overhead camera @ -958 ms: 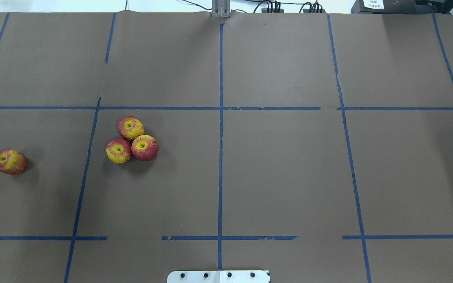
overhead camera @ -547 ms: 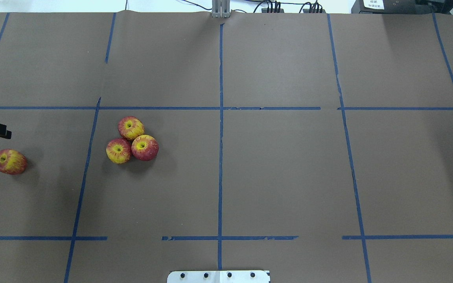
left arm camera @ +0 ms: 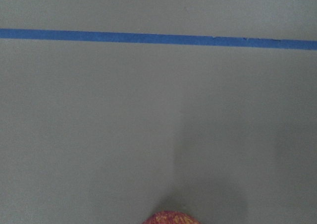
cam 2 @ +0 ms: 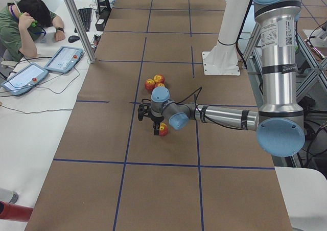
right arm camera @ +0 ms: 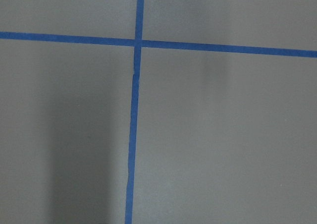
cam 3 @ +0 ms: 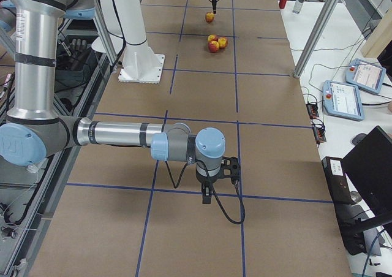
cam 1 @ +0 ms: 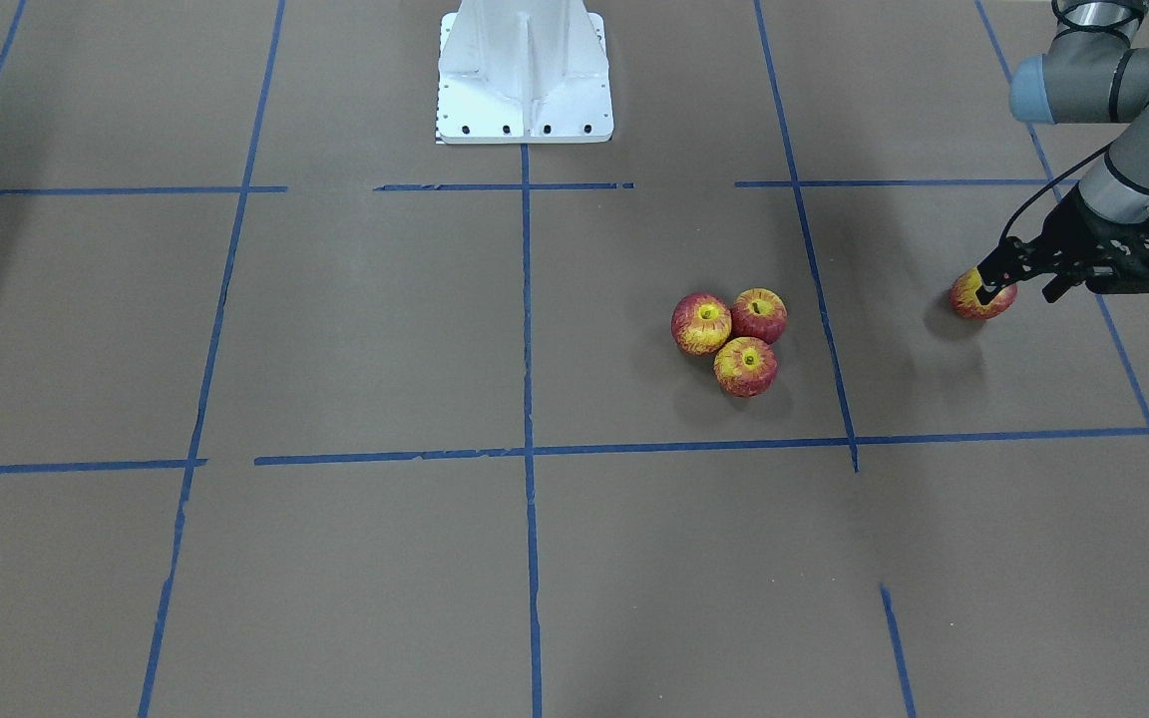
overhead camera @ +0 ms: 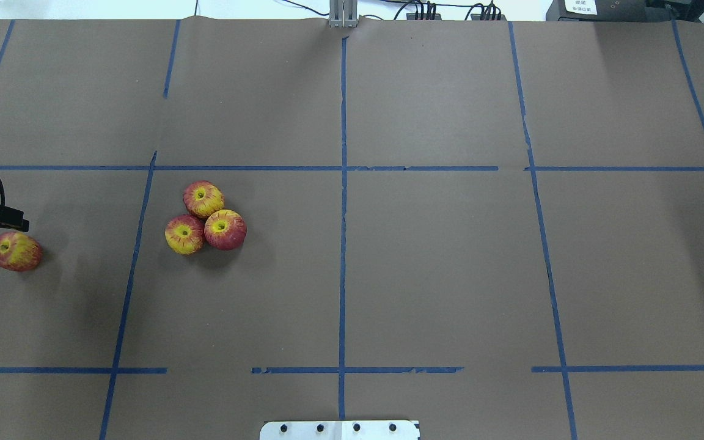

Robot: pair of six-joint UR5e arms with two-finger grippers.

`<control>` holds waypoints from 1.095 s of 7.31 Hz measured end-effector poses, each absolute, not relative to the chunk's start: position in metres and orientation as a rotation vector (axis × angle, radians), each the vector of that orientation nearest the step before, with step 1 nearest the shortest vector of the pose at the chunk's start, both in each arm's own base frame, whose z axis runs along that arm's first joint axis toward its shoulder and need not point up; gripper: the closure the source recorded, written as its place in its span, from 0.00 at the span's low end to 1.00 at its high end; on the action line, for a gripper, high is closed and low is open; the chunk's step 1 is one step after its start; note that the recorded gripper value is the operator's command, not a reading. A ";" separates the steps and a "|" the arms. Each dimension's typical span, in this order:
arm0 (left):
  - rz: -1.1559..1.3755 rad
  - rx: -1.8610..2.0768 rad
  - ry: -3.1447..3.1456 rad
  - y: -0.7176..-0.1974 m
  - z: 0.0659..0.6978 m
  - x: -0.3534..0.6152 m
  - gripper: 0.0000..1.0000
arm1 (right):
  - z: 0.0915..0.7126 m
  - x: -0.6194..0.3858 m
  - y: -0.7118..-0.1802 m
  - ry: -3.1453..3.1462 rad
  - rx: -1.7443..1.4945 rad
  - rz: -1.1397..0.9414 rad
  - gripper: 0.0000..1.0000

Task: Stack apples
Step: 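Lower the left gripper onto the lone red-yellow apple and close it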

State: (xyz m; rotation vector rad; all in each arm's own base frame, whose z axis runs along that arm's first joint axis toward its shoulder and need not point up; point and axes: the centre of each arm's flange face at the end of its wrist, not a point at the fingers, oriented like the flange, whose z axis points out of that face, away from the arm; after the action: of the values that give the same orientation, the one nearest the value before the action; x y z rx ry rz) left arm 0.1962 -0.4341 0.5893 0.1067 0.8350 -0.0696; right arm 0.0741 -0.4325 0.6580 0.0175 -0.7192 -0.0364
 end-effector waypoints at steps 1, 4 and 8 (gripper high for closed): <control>-0.064 0.099 0.831 -0.433 0.593 0.199 0.00 | 0.658 0.074 -0.432 -0.719 0.018 -0.036 0.00; -0.042 0.073 0.824 -0.426 0.602 0.212 0.00 | 0.658 0.074 -0.432 -0.719 0.017 -0.036 0.00; -0.009 0.033 0.816 -0.416 0.612 0.230 0.16 | 0.658 0.074 -0.432 -0.719 0.017 -0.036 0.00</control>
State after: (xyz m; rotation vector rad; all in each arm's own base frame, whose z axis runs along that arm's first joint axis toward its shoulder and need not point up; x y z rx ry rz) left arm 0.2302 -0.4156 0.6118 0.0333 0.8160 -0.0087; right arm 0.0741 -0.4325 0.6580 0.0175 -0.7192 -0.0363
